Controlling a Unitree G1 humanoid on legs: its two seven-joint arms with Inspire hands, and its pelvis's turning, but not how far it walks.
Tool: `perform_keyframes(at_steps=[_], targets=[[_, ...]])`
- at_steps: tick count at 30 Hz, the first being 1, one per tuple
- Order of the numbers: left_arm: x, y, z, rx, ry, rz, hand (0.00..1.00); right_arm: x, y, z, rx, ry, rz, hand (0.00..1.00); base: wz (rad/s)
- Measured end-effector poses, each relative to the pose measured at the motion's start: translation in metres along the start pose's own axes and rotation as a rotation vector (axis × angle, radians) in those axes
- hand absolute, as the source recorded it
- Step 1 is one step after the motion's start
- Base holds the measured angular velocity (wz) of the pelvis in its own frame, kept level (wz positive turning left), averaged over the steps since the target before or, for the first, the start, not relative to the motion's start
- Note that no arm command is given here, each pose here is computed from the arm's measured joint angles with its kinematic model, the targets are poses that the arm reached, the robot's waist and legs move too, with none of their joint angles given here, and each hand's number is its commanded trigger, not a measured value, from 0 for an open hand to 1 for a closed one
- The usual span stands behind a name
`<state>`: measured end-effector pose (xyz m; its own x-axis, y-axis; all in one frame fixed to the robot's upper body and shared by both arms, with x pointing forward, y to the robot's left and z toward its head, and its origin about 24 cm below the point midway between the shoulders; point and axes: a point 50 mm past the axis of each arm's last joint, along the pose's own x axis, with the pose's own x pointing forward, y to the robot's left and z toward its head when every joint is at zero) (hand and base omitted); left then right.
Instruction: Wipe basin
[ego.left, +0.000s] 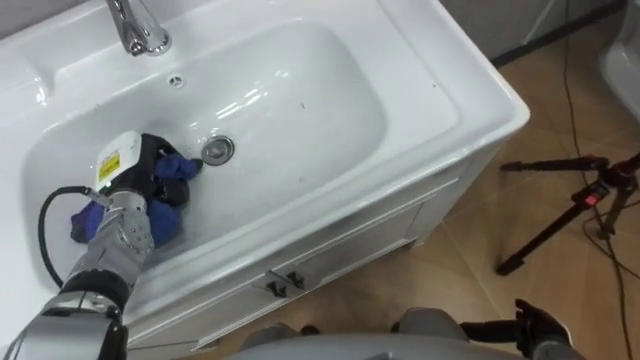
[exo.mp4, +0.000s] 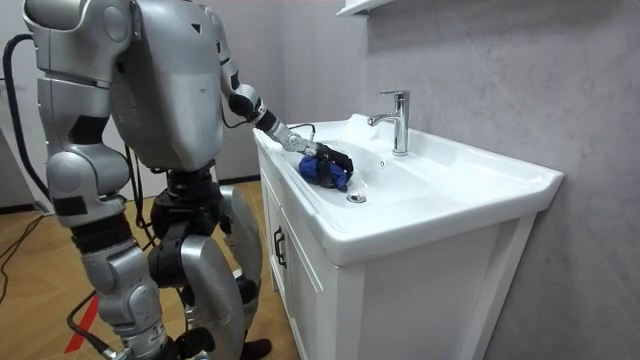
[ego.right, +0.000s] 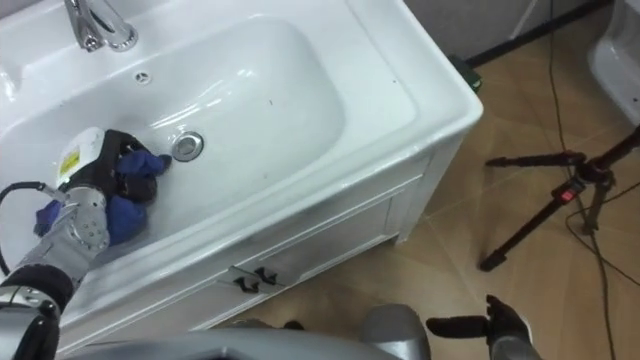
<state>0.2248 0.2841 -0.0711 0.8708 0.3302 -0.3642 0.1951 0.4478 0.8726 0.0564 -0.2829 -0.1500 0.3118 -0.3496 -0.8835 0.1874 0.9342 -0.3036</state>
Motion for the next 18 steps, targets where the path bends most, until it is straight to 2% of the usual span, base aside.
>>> perform_keyframes(at_steps=[10, 18], targets=[[-0.019, -0.008, -0.023, 0.077, 0.046, 0.003, 1.0, -0.002, -0.011, -0.007, -0.005, 0.017, -0.018, 0.0, 0.01], [-0.024, -0.009, -0.026, 0.097, 0.037, 0.017, 1.0, -0.004, -0.018, -0.015, 0.002, 0.035, -0.047, 0.0, 0.07]])
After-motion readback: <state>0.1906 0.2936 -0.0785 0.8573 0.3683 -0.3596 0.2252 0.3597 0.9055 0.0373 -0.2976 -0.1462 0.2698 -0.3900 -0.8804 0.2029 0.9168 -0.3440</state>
